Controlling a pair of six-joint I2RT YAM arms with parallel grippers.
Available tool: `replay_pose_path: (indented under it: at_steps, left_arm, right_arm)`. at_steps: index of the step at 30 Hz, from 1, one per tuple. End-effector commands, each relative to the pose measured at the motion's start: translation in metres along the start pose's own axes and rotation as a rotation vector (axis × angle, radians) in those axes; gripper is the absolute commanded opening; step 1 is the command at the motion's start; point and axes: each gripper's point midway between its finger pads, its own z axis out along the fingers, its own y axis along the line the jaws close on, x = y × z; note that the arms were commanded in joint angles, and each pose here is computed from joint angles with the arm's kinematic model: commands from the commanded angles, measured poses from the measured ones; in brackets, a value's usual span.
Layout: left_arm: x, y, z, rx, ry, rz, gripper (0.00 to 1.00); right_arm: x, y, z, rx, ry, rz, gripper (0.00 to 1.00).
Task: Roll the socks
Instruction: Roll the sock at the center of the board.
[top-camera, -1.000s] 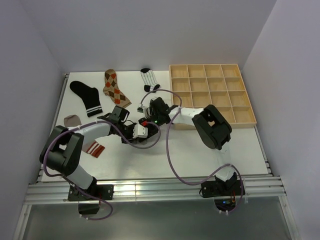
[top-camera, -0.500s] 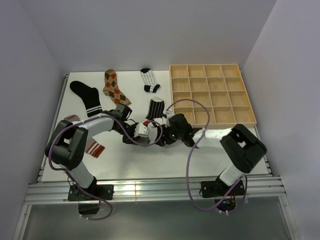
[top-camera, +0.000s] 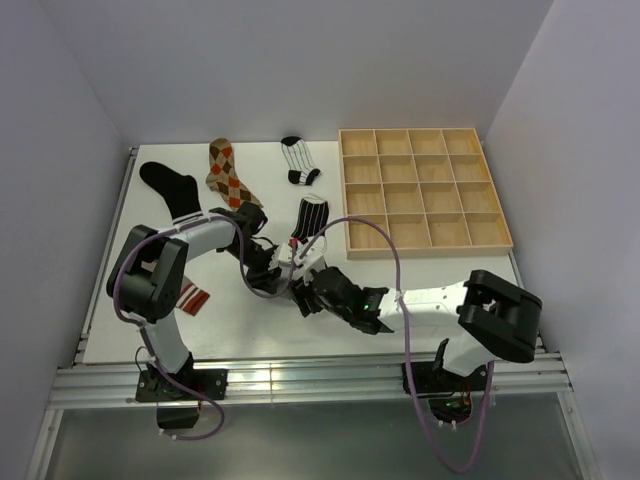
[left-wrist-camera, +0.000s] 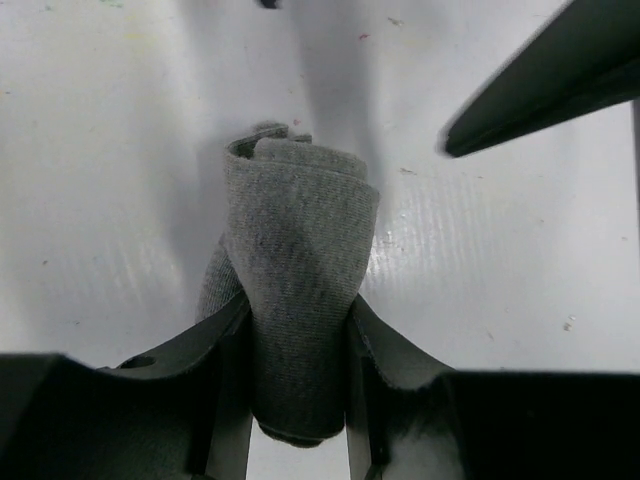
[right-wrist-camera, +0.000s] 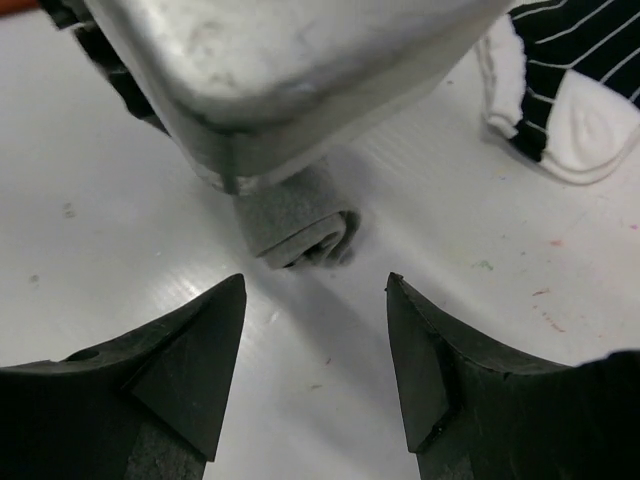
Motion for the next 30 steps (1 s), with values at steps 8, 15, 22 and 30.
replay_pose_path:
  at_steps: [8,15,22,30]
  left_arm:
    - [0.03,-0.035,0.007,0.189,0.097,-0.171,0.0]
    - [0.03,-0.033,0.008,0.2,0.1,-0.183,0.0]
    - [0.033,-0.033,0.009,0.208,0.116,-0.193,0.0]
    - [0.034,-0.034,0.01,0.217,0.116,-0.198,0.0]
  right_arm:
    - [-0.029,0.029,0.021,0.056,-0.057,-0.291,0.66]
    - [-0.024,0.048,0.035,0.005,0.009,-0.391,0.67]
    - [-0.018,0.057,0.04,-0.039,0.049,-0.442,0.68]
    - [-0.016,0.063,0.049,-0.056,0.065,-0.472,0.68]
